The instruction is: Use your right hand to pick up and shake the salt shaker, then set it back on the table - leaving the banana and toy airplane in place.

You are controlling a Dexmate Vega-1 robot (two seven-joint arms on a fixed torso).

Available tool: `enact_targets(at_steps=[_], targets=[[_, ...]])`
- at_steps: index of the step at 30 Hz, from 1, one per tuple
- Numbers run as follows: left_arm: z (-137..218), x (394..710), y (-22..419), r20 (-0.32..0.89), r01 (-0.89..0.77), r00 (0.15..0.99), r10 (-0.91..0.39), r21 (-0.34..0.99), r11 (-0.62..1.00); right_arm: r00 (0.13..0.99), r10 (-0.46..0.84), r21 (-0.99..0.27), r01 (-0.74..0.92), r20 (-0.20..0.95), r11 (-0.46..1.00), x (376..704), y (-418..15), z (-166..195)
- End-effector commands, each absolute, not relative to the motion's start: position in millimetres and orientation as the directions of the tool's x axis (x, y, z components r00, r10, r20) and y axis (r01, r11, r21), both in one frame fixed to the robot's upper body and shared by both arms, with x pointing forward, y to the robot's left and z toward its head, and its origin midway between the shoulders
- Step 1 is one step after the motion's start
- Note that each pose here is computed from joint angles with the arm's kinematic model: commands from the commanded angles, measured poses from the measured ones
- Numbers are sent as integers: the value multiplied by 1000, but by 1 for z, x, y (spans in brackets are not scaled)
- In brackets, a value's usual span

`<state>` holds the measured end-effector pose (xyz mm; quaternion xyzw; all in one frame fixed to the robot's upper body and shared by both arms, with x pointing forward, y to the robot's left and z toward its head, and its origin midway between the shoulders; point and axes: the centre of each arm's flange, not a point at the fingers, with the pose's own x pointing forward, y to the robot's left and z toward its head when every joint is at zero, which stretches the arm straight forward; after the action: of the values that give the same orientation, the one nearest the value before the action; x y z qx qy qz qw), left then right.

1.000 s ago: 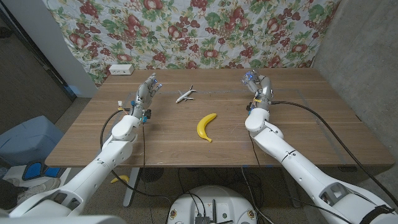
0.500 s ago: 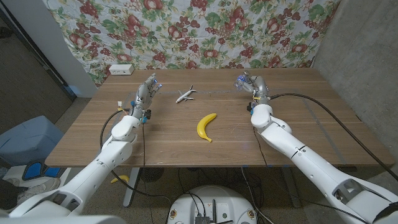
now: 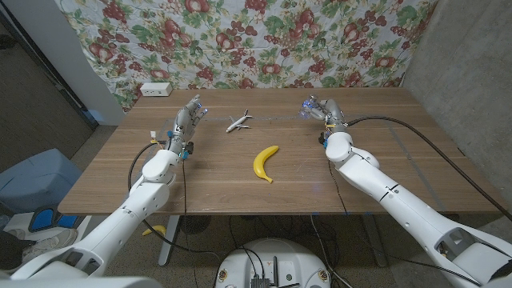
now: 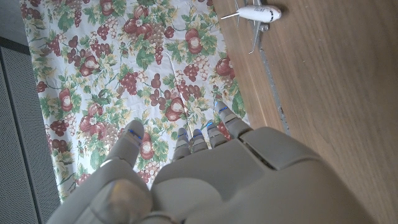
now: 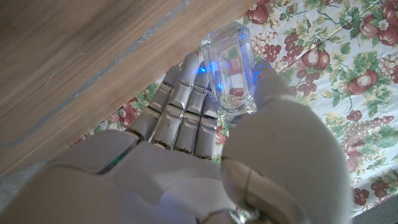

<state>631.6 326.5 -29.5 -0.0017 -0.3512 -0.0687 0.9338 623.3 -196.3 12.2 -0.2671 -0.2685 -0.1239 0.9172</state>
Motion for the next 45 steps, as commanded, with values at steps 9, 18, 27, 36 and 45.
enact_targets(at_steps=[9, 18, 27, 36, 45], targets=[[-30, 629, 326, 658, 136, 741, -134, 49, 990, 783, -159, -333, 427, 602, 841, 615, -199, 0], [-27, 631, 328, 660, 135, 739, -135, 51, 989, 710, -270, -200, 503, 650, 841, 614, -199, -6], [-27, 635, 330, 656, 134, 743, -131, 46, 990, 682, -328, -138, 534, 654, 834, 619, -199, -9], [-24, 641, 329, 652, 136, 746, -133, 47, 990, 689, -310, -158, 526, 655, 835, 626, -198, -5], [-24, 645, 329, 650, 139, 748, -135, 45, 989, 758, -195, -298, 460, 622, 836, 629, -199, 4]])
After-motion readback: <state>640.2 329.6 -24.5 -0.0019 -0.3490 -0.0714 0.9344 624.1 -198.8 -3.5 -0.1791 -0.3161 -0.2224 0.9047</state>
